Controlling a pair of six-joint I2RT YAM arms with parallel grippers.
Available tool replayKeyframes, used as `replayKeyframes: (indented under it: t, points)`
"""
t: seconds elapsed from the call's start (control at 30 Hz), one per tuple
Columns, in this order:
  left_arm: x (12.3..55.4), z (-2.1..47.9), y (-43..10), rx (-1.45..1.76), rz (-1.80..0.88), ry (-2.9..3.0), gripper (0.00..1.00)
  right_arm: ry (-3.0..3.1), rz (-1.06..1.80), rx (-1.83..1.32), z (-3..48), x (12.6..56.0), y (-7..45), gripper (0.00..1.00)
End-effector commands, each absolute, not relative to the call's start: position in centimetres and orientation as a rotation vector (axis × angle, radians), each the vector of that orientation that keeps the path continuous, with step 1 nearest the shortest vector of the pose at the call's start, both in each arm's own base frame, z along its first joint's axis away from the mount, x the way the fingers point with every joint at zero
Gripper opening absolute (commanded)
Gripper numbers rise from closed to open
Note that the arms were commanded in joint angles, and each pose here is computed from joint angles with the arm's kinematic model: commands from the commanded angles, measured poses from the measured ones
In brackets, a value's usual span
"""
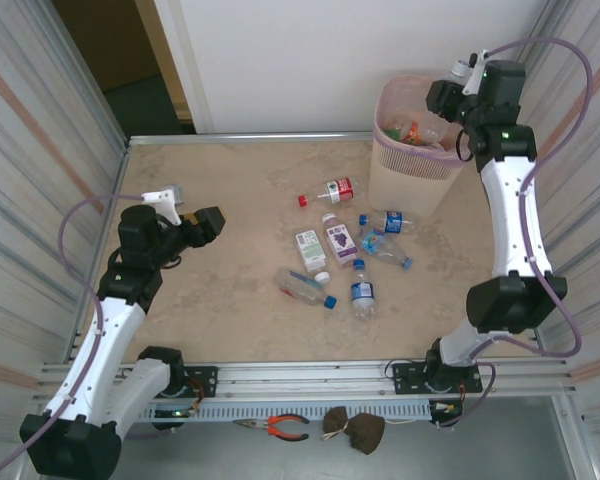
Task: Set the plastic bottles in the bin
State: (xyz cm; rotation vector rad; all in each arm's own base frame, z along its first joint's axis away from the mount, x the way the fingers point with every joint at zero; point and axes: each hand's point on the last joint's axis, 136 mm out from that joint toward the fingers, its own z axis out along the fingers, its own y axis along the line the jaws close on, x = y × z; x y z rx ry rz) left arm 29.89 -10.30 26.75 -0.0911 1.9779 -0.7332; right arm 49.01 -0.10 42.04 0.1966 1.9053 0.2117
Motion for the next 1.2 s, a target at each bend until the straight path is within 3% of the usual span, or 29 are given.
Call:
replayKeyframes:
  t: [0.0, 0.4, 0.97, 1.17]
  points:
    - [30.1, 27.5, -9.9, -0.099, -0.726, 1.937, 0.76, 1.966, 0.099, 0.182, 41.1, 50.0, -1.9, 0.57]
    - [30.6, 26.7, -10.0, -0.106, -0.735, 1.953, 0.76, 2.325, -0.116, 0.169, 32.1, 52.1, -5.2, 0.56]
    - [30.6, 25.8, -9.9, -0.121, -0.752, 1.955, 0.76, 2.677, -0.04, 0.251, 19.8, 51.7, -5.5, 0.54]
    - [30.6, 25.7, -9.8, -0.127, -0.753, 1.956, 0.76, 2.742, 0.024, 0.263, 16.9, 51.8, -5.1, 0.58]
